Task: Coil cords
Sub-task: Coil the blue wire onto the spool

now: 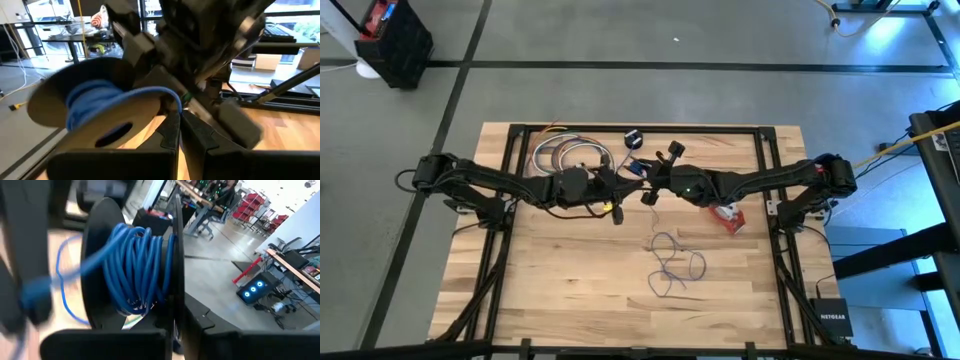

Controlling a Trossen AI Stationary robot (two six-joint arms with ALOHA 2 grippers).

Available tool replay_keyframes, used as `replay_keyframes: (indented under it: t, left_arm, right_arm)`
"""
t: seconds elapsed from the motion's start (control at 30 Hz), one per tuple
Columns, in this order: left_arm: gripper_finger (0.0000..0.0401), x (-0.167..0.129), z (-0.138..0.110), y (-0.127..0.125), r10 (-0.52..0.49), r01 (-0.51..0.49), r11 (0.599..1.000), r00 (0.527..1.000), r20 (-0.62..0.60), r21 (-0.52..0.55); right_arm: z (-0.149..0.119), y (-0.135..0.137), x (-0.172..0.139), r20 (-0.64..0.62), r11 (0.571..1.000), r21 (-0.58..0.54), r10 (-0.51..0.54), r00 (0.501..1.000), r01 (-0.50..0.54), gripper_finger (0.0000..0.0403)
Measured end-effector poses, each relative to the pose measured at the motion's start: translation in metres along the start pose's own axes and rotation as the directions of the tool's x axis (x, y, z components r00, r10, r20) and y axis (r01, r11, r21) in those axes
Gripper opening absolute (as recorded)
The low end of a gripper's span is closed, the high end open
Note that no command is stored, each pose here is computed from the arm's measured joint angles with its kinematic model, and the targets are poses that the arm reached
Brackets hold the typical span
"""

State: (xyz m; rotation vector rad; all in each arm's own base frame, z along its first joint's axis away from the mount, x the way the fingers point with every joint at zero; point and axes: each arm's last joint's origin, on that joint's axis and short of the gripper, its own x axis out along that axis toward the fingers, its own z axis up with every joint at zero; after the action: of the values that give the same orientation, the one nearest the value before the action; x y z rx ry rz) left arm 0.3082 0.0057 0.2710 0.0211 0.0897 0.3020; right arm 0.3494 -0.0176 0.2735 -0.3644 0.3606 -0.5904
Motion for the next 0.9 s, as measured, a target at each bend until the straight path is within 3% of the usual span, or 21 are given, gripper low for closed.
replay_keyframes:
  t: [0.33, 0.9]
  left_arm:
    - [0.0005, 0.003, -0.003, 0.005, 0.021, -0.021, 1.0, 1.0, -0.012, 0.002]
    - [0.0005, 0.005, -0.009, 0.007, 0.026, -0.025, 0.999, 0.999, -0.047, 0.032]
  right_arm:
    - [0.015, -0.005, -0.004, 0.139, 0.995, 0.083, 0.038, 0.99, -0.05, 0.0019]
    - [0.05, -0.042, -0.043, 0.322, 0.98, 0.182, 0.024, 0.946, -0.086, 0.0019]
